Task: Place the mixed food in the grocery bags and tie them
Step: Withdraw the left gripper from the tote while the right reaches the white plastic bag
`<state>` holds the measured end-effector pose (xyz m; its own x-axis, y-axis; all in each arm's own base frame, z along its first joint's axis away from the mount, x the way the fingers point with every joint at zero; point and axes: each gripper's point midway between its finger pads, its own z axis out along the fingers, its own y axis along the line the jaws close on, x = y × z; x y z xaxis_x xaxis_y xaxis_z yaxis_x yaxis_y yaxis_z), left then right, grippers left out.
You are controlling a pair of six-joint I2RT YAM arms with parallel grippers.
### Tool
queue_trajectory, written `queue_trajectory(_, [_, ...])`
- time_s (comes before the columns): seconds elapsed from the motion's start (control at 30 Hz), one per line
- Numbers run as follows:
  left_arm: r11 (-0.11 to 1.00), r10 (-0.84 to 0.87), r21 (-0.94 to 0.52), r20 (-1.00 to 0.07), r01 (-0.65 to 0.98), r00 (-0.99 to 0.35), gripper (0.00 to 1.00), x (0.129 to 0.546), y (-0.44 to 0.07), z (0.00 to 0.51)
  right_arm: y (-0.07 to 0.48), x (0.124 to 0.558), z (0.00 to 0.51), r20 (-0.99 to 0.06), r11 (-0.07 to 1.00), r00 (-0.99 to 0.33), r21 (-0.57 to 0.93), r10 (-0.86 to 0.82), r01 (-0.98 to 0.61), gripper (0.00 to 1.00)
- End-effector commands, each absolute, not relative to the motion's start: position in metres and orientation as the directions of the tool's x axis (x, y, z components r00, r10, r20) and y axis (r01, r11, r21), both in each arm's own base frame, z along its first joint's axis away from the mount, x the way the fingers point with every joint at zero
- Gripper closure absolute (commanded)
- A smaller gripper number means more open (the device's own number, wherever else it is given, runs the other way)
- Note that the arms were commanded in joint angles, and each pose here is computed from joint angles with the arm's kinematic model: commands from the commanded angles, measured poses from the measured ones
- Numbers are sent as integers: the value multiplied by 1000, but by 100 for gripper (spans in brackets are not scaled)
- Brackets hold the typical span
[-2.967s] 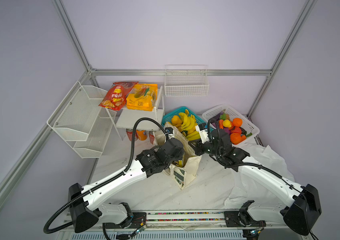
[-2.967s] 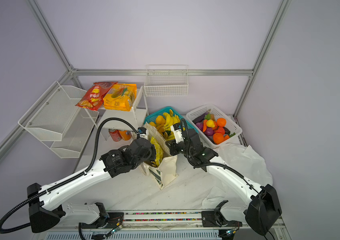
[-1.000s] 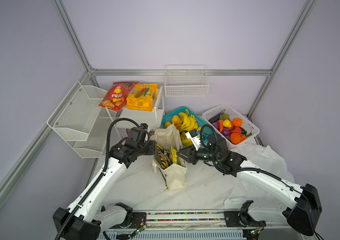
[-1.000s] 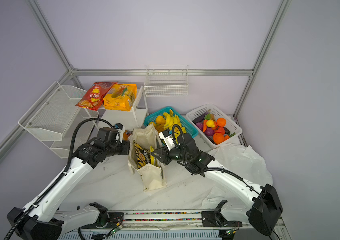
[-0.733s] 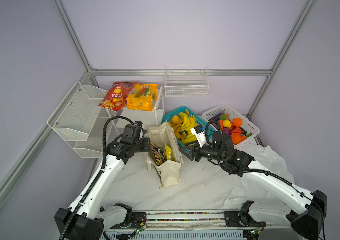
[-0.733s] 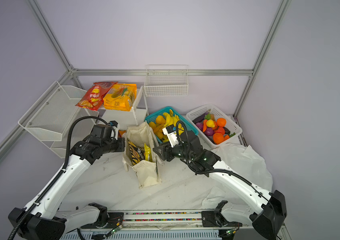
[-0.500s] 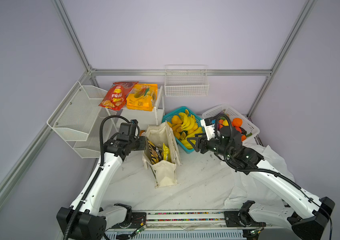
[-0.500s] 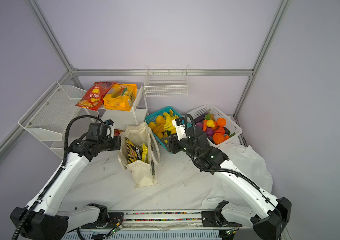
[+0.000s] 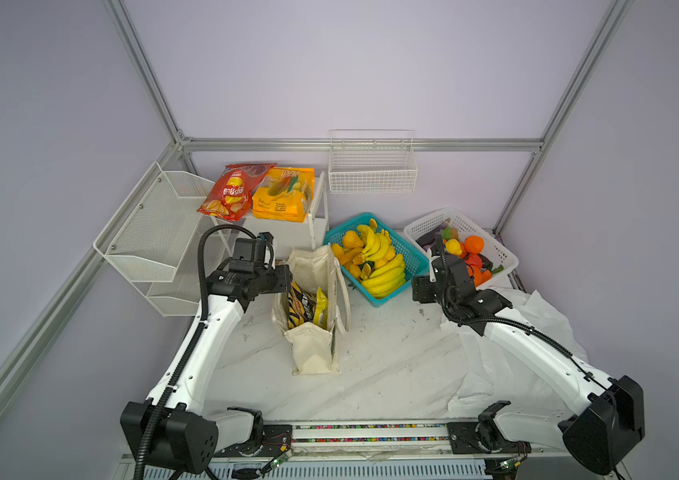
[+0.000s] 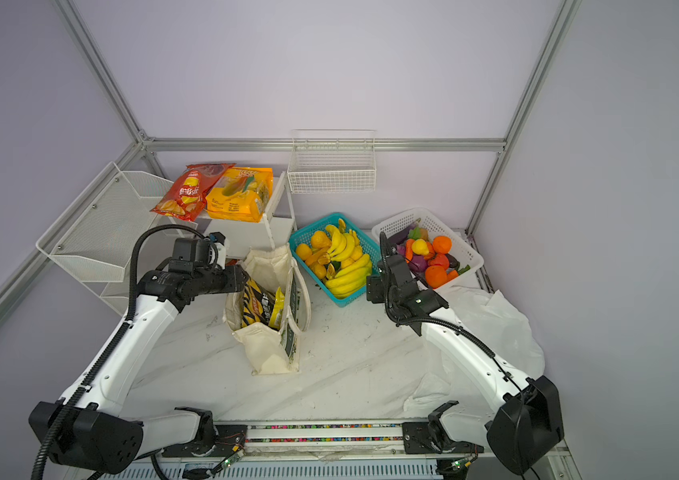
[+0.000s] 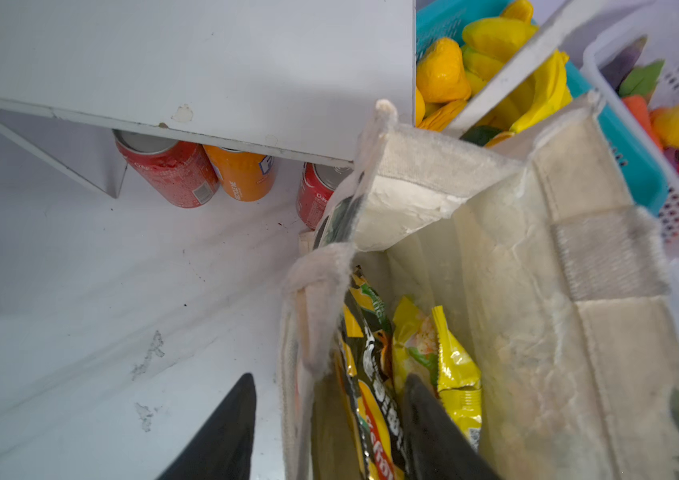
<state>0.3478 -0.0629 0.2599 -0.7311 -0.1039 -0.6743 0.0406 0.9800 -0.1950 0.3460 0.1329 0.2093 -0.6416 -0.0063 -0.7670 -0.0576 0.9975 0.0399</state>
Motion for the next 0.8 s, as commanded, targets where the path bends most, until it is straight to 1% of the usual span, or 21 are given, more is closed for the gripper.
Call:
queue_trajectory(0.0, [970,-124,-221,-805,99,-581,30,350,-66,325,86,332,182,-707,984,-708,-123,4,128,19])
queue_trajectory(0.03, [970,-129,-222,-821,103,-556,26,348,-65,333,80,330,175,-692,976,-721,-136,28,168,17])
queue_trajectory(0.07, [968,-137,-227,-835,106,-532,21,346,-65,340,83,330,168,-675,978,-737,-122,42,168,16])
queue_trajectory(0.13, [965,-148,-234,-856,116,-496,16,341,-64,352,86,329,153,-633,977,-771,-118,65,179,14])
queue_trajectory(0.2, [962,-157,-240,-874,127,-460,13,337,-65,365,84,327,128,-580,968,-812,-159,66,192,14])
queue_trajectory(0.27, [958,-160,-244,-891,151,-425,12,333,-67,378,77,324,107,-542,955,-836,-195,84,222,15])
queue_trajectory(0.33, [952,-165,-252,-901,174,-401,11,330,-69,388,69,321,98,-524,938,-846,-235,96,253,15])
queue_trajectory(0.47, [926,-194,-294,-907,235,-373,11,324,-80,398,53,318,99,-532,903,-836,-283,133,324,18])
queue_trajectory(0.53, [913,-199,-308,-909,267,-366,11,321,-85,401,47,311,93,-511,890,-847,-307,146,338,19])
queue_trajectory(0.63, [902,-209,-322,-909,289,-360,11,318,-89,404,43,301,82,-471,878,-869,-338,155,339,26])
queue_trajectory(0.7, [896,-207,-325,-909,304,-361,11,317,-93,403,42,300,80,-463,876,-873,-344,154,337,36])
queue_trajectory(0.77, [891,-202,-323,-911,317,-360,11,315,-97,405,41,299,77,-453,873,-878,-355,153,335,48])
